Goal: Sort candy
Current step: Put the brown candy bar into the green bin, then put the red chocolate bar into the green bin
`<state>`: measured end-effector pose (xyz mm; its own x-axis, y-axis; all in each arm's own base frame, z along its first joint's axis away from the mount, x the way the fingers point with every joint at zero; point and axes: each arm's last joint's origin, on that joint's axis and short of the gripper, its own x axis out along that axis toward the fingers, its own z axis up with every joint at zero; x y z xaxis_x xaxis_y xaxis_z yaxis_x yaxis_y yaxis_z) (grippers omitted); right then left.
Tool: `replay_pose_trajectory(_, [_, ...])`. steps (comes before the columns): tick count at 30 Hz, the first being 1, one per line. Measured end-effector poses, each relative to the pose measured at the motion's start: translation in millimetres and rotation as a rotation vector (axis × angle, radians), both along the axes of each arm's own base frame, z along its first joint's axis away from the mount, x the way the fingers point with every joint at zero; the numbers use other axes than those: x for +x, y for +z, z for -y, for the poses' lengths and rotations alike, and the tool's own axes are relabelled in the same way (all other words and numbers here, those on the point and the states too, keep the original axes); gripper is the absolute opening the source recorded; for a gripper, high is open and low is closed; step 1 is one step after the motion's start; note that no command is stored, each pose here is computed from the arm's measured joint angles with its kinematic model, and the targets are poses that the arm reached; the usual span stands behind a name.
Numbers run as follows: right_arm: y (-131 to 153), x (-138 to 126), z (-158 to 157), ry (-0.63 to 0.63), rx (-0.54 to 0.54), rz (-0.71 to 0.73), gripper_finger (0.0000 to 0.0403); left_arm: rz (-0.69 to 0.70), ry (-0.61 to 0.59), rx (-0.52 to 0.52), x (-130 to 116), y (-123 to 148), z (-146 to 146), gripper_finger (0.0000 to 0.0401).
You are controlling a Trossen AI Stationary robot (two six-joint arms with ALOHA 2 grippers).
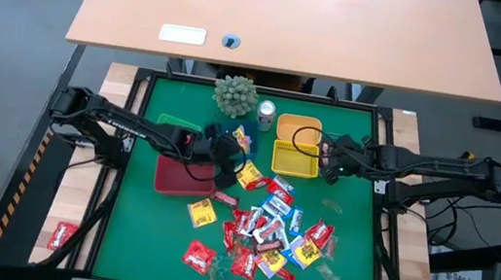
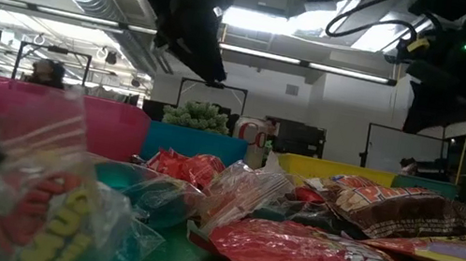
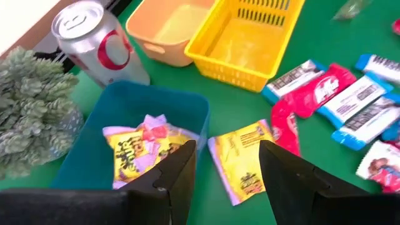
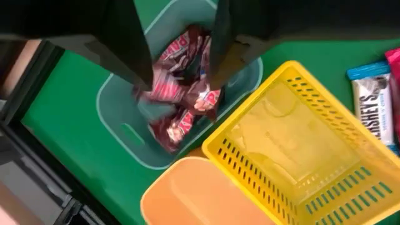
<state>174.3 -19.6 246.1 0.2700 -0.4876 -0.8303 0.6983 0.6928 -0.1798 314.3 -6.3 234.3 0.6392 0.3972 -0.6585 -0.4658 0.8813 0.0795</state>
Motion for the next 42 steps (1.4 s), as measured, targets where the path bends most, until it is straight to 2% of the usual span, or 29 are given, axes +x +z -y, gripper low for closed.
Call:
replay_pose_trajectory(7, [0.1,0.0,0.2,-0.002,-0.007,0.0,0.022,0.142,-0.026,-0.011,8.8,9.8,9.1,0.0162])
replay_pose_trajectory(13, [0.2,0.1,0.2,-0.003,-0.006,0.001,0.0234,0.307,-0.041,-0.025,29.8,6.9,16.1,0.0162])
replay_pose_trajectory(16, [0.2,0.1,0.1,-0.001,-0.002,0.001,0.0234,0.316,-0.042,-0.026,40.8,-7.4,17.4,0.0162])
replay_pose_trajectory(29, [-0.7,0.5,-1.7,0.021,0.062,0.003,0.0234,0.14,-0.048,-0.018,63.9,-84.9,19.8,0.0162])
replay_pose_trajectory(42, [-0.7,0.4,-1.7,0.021,0.062,0.004,0.0234,0.032,-0.098,-0.06,66.5,-122.0,23.7,0.016])
